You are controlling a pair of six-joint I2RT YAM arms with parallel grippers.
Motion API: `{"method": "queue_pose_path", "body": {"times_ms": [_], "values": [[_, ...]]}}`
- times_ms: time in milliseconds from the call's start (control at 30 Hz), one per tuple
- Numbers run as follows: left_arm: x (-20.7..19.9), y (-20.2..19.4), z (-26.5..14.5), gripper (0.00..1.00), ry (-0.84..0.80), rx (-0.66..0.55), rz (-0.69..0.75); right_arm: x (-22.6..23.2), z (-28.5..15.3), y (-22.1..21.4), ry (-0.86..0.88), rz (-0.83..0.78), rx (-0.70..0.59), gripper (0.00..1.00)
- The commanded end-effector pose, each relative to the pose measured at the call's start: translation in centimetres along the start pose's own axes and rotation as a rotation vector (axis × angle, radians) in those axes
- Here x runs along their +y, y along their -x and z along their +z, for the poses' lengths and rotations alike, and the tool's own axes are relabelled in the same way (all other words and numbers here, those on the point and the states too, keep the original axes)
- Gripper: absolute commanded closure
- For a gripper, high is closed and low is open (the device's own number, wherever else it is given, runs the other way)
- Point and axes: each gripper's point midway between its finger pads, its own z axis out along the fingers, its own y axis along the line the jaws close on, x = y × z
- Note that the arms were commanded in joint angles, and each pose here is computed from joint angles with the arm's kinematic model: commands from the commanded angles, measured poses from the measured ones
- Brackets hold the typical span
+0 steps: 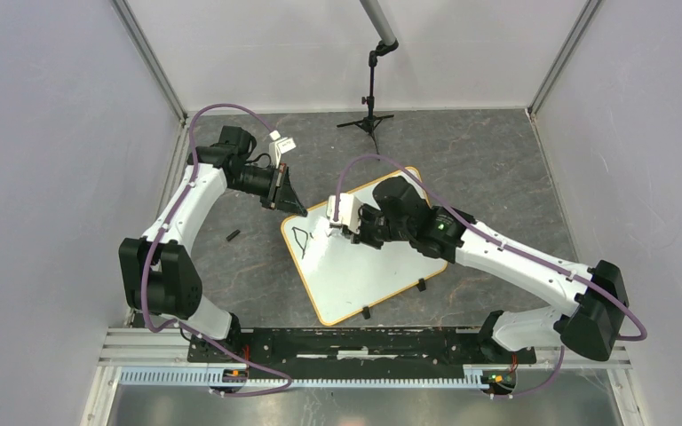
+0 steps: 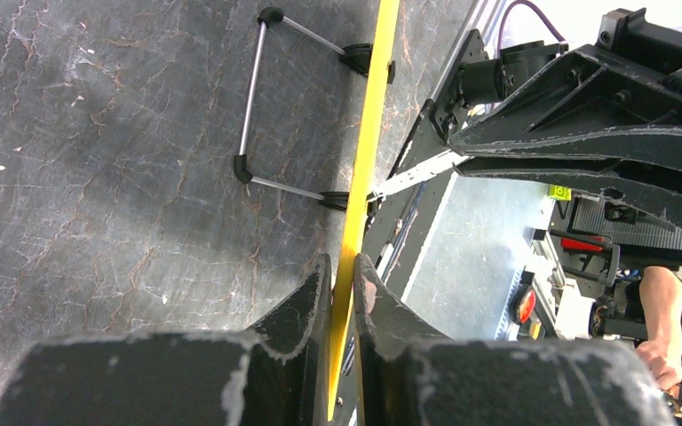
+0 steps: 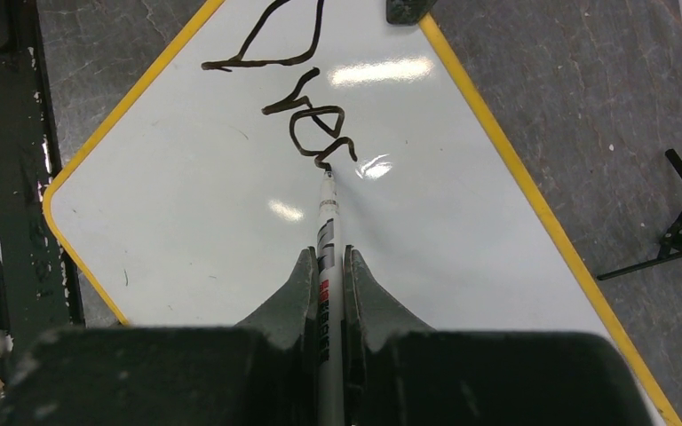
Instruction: Write a sentence on the whiteboard
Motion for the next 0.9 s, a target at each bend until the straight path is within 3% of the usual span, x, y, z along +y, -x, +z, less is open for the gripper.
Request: {"method": "queue_pose_path", "body": {"times_ms": [0, 867], "values": [[0.1, 0.6, 0.0, 0.98, 0.021, -0.004, 0.059, -2.9, -1.1, 1.8, -0.098, -0.004, -0.028, 1.0], [0.0, 0.5, -0.1, 0.97, 0.025, -0.003, 0.061, -0.3, -1.0, -0.1, 0.009, 0.001, 0.006, 1.0]]}}
